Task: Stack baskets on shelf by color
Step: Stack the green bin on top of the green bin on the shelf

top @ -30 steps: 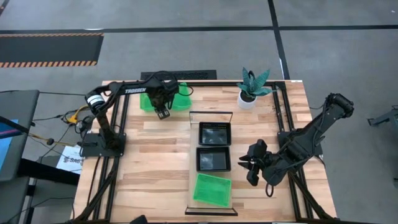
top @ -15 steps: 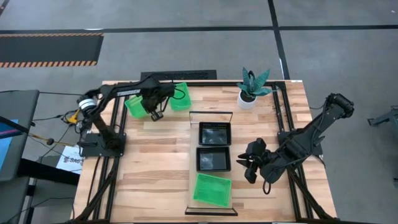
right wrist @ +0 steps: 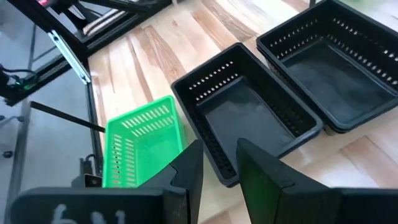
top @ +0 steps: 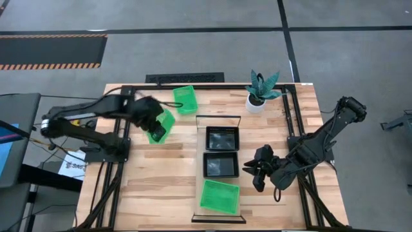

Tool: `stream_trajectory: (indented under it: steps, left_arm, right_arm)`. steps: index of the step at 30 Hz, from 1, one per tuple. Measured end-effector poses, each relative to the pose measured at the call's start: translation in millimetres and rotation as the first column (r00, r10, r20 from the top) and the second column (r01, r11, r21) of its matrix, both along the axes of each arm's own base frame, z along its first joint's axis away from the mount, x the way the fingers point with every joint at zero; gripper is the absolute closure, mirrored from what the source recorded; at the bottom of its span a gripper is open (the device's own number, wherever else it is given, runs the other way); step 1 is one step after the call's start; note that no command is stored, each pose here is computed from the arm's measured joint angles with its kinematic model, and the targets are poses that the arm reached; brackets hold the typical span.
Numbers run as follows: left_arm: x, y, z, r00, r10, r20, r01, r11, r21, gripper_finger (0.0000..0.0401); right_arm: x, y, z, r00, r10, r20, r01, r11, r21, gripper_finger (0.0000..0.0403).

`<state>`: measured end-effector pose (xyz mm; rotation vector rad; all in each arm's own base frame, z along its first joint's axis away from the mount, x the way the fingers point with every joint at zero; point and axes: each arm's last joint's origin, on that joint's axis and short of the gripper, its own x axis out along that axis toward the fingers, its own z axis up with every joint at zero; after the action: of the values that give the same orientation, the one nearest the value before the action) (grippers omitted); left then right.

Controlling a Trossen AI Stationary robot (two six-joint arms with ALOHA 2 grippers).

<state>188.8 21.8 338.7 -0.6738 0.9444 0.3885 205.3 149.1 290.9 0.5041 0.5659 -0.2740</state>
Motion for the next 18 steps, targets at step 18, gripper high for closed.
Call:
stream_trajectory:
  steps: [18]
  left_arm:
    - [125, -149, 14, 0.848, -0.436, 0.299, 0.402, 0.899, 0.171, 0.0401]
  right_arm:
    - [2, 2, 2, 0.999, -0.018, 0.033, 0.016, 0.998, 0.053, 0.0285]
